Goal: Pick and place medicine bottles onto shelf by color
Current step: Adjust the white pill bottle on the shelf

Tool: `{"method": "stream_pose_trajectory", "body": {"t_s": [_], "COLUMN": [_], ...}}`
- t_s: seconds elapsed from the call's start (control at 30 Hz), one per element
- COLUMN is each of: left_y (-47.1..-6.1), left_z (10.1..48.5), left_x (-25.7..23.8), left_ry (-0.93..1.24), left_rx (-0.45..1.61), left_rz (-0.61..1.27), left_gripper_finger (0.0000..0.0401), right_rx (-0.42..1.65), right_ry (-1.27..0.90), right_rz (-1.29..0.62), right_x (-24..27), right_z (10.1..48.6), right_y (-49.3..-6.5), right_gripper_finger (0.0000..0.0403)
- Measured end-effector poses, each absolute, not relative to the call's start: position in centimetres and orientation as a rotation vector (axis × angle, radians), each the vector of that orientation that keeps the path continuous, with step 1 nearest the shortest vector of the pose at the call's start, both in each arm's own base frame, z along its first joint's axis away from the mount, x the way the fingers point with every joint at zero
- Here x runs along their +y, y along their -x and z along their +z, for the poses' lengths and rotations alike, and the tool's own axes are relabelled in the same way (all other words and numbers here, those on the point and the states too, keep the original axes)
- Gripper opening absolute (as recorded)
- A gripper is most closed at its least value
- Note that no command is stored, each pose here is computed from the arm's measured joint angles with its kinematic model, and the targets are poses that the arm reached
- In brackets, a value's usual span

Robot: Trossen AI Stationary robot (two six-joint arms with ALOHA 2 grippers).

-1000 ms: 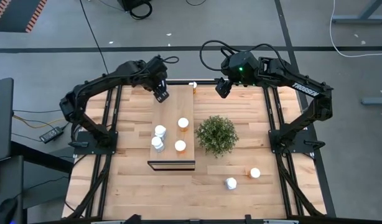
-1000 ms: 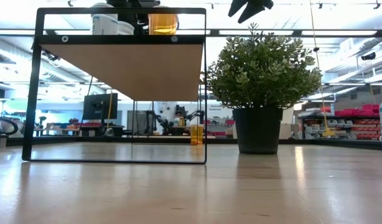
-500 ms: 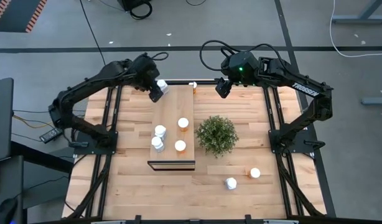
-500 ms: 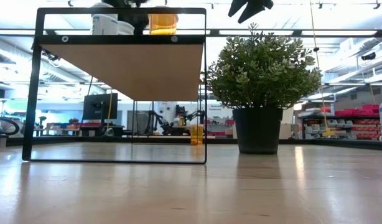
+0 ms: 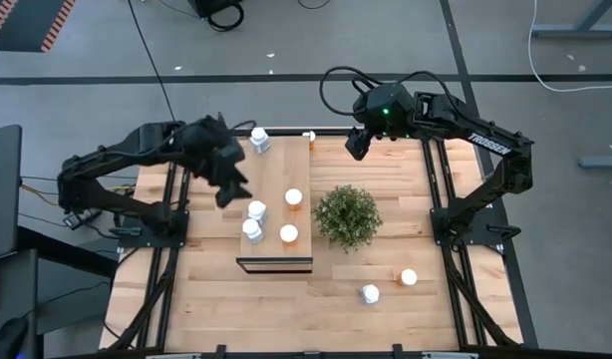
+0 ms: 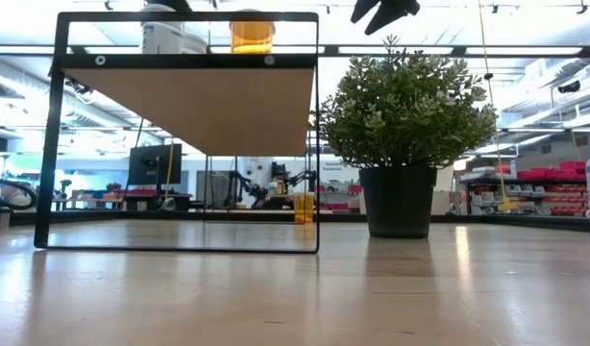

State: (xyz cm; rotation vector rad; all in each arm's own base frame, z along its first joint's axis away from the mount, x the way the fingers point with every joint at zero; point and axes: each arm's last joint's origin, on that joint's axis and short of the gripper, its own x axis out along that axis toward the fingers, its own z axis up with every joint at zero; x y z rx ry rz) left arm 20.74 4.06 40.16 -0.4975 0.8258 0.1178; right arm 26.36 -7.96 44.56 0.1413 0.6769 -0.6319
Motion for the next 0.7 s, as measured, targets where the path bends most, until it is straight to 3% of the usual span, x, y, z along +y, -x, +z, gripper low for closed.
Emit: {"method": "stream_pose_trajectory", "body": {"t_s": [0.23, 0.7], "left_y": [-21.6, -25.8], "left_z": [38.9, 35.9], "left_x": [1.1, -0.4], "left_ry": [0.471, 0.518], "left_rx": [0.953, 1.061], "left_rz": [0.192, 0.260], "left_gripper_finger": [0.0287, 0.0352], "right_rx": [0.680, 0.714], "right_ry": [-0.147, -0.138], "right_rz": [-0.609, -0.592], "right_x": [-7.9, -7.8], "right_z": [44.5, 44.3], "right_y": [-26.4, -26.2], "right_gripper_finger": [0.0286, 0.0286]}}
